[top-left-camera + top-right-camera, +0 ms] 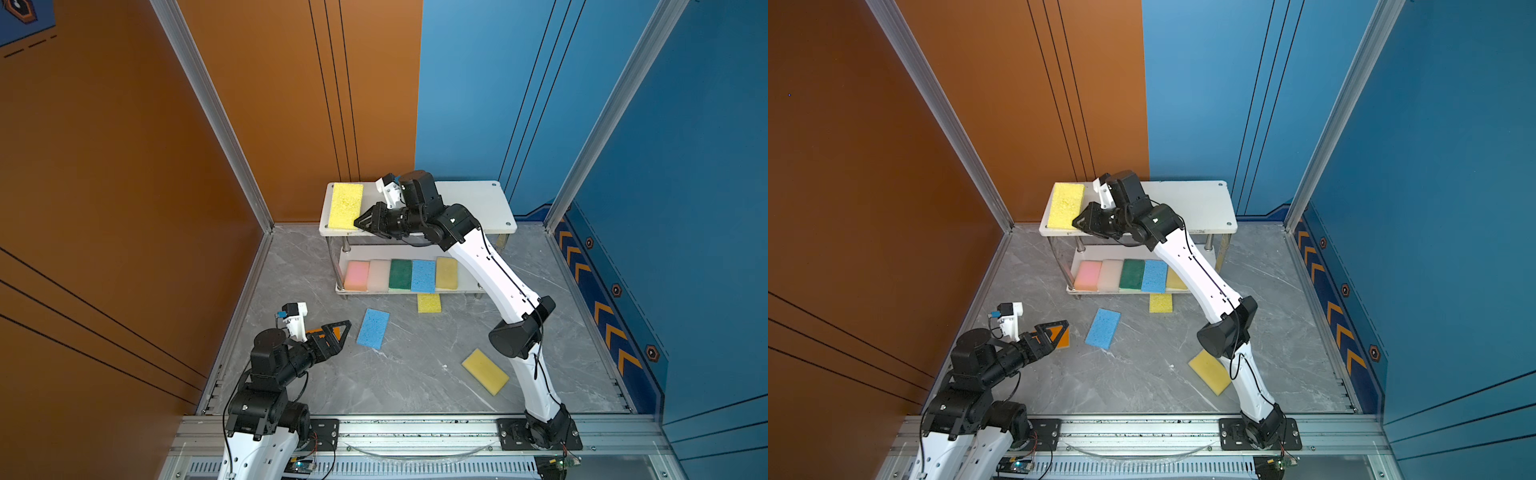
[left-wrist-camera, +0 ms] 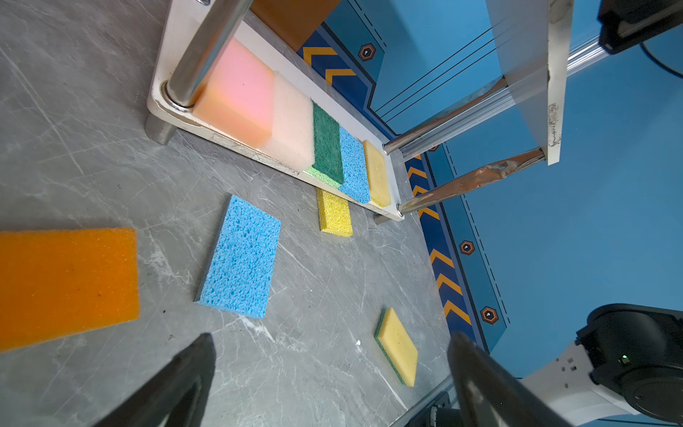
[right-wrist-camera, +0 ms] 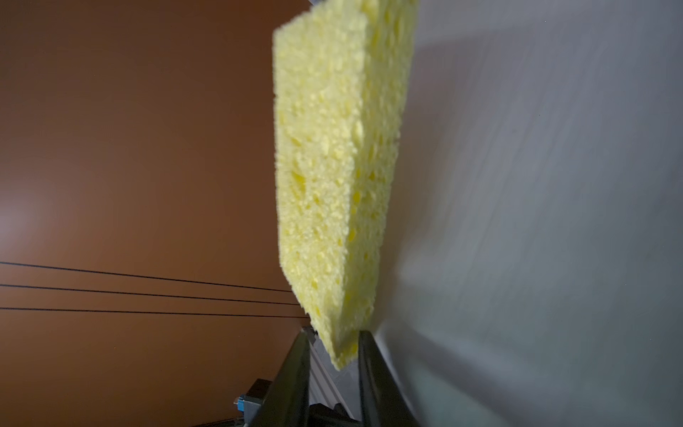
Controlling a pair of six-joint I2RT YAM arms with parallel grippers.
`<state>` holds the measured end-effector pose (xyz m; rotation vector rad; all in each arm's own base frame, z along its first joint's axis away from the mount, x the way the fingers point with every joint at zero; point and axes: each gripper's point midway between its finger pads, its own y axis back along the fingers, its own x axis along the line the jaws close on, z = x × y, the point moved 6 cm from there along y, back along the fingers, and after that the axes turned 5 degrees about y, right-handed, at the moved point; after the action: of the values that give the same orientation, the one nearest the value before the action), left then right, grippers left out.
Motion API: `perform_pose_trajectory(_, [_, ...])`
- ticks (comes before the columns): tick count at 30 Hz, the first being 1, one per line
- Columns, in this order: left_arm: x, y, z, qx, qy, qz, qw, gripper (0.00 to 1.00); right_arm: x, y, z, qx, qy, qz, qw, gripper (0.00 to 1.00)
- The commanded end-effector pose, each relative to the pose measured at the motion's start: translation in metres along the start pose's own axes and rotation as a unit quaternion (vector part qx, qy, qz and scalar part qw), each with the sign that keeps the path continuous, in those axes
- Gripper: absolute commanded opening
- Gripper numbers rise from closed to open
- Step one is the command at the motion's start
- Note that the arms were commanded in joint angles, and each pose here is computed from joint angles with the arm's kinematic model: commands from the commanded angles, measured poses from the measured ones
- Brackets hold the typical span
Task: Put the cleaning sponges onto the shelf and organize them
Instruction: 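Lower the yellow sponge onto the upper tier and open the right gripper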
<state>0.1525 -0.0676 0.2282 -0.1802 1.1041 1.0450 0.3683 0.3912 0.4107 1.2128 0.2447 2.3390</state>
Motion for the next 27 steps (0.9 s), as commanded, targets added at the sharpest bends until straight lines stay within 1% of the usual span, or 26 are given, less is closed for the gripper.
perform_pose_trajectory(1, [0.000, 0.000, 0.000, 0.003, -0.007, -0.004, 1.000, 0.98, 0.002, -0.001, 0.009, -0.015, 0.002, 0.016, 1.000, 0.42])
perform_pose_trajectory(5, [-0.001, 0.000, 0.000, 0.003, -0.006, -0.006, 1.000, 0.98, 0.000, 0.001, 0.011, -0.018, 0.003, 0.014, 1.000, 0.47])
perform_pose_trajectory(10, [-0.001, 0.000, 0.000, 0.004, -0.008, -0.006, 1.000, 0.98, 0.000, 0.006, 0.017, -0.042, 0.028, -0.001, 0.999, 0.54])
perform_pose_trajectory(15, [-0.001, -0.001, -0.001, 0.007, -0.007, -0.005, 1.000, 0.98, -0.009, -0.005, 0.021, -0.050, 0.036, -0.005, 0.998, 0.56])
perform_pose_trajectory(18, [0.000, -0.002, -0.001, 0.009, -0.006, -0.005, 1.000, 0.98, -0.014, -0.011, 0.022, -0.057, 0.043, -0.014, 0.997, 0.59])
perform_pose_trajectory(27, [-0.002, -0.003, -0.002, 0.016, -0.007, -0.007, 1.000, 0.98, -0.027, -0.034, 0.021, -0.056, 0.032, -0.002, 0.998, 0.61])
